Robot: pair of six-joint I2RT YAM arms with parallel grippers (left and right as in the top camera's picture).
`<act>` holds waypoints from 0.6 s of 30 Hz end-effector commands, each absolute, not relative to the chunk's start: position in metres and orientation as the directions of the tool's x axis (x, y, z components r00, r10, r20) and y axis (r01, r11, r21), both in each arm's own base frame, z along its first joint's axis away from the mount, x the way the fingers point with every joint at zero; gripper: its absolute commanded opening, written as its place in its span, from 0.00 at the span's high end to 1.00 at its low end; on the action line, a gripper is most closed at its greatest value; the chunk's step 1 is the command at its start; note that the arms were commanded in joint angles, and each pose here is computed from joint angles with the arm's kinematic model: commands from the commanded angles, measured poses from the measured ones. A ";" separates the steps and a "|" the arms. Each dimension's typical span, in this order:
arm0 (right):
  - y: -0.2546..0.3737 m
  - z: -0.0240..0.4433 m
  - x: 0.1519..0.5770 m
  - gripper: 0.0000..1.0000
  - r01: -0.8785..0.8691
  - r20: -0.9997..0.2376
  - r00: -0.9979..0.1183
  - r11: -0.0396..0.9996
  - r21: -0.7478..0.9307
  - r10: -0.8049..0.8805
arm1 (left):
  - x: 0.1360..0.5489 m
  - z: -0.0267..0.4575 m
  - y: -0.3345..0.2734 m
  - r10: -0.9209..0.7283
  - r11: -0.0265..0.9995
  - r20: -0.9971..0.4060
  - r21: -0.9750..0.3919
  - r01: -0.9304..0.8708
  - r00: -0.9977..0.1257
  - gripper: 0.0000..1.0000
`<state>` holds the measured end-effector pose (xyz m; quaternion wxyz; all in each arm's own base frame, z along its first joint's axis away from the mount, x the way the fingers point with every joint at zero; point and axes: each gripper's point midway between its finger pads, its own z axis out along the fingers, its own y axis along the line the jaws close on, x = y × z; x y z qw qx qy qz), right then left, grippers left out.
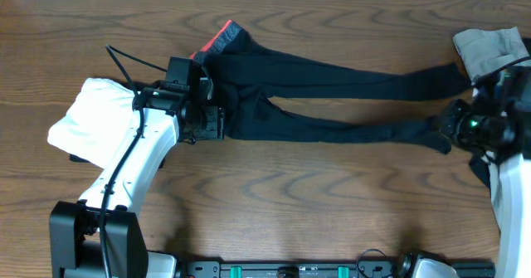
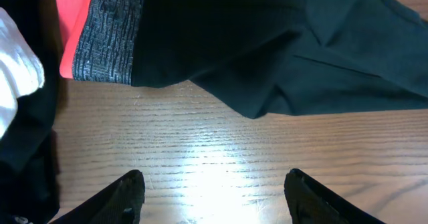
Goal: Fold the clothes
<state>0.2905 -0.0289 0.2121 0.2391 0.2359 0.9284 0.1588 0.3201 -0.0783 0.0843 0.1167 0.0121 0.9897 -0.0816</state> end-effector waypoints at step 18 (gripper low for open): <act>-0.096 0.190 0.289 0.94 0.632 -0.329 -0.696 0.762 0.140 0.638 | 0.326 0.085 -0.079 0.004 0.987 -0.252 -0.157 0.044 -0.968 0.30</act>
